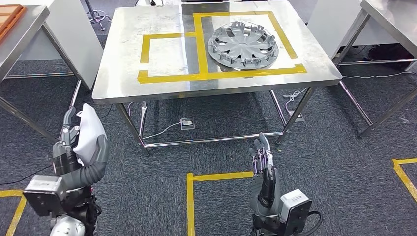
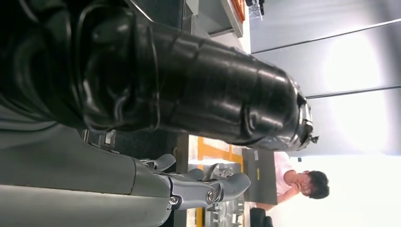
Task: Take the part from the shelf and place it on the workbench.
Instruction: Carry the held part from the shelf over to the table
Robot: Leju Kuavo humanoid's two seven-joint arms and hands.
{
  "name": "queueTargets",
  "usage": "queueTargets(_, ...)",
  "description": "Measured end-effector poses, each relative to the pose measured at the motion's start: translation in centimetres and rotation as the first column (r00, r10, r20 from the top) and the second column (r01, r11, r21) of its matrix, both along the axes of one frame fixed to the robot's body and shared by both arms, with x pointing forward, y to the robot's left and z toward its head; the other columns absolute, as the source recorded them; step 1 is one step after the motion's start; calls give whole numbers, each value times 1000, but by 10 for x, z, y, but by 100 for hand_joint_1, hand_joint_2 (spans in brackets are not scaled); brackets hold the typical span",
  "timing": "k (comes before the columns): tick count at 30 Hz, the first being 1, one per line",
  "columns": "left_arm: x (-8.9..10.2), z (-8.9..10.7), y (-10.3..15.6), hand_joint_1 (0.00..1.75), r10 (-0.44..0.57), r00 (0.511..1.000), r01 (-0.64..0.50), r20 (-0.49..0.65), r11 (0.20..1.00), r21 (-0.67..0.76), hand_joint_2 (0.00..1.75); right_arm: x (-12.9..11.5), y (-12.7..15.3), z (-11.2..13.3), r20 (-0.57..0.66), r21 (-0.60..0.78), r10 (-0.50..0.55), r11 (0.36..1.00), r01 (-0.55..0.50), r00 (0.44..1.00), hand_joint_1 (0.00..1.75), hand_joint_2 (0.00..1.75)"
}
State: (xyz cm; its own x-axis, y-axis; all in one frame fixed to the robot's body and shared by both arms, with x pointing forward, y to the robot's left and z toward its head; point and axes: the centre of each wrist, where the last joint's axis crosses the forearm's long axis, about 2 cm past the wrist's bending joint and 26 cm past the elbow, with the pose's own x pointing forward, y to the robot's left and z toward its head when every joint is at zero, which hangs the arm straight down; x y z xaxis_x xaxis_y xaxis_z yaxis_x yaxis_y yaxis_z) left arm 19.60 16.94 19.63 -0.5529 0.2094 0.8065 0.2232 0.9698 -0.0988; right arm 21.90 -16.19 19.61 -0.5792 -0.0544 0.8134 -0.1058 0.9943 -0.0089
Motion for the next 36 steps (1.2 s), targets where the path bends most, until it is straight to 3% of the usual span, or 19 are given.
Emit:
queueTargets(7,-3,-4,1,175,13,1000,-13,5,999,-50,175,2,1,2,-6,-13,9,1000,-9,1000,0,0)
queueTargets(36,-8,-7,5,175,34,999,-35,-21,999,-37,175,-1,1,-4,-36,7,17,1000,-17,999,0,0)
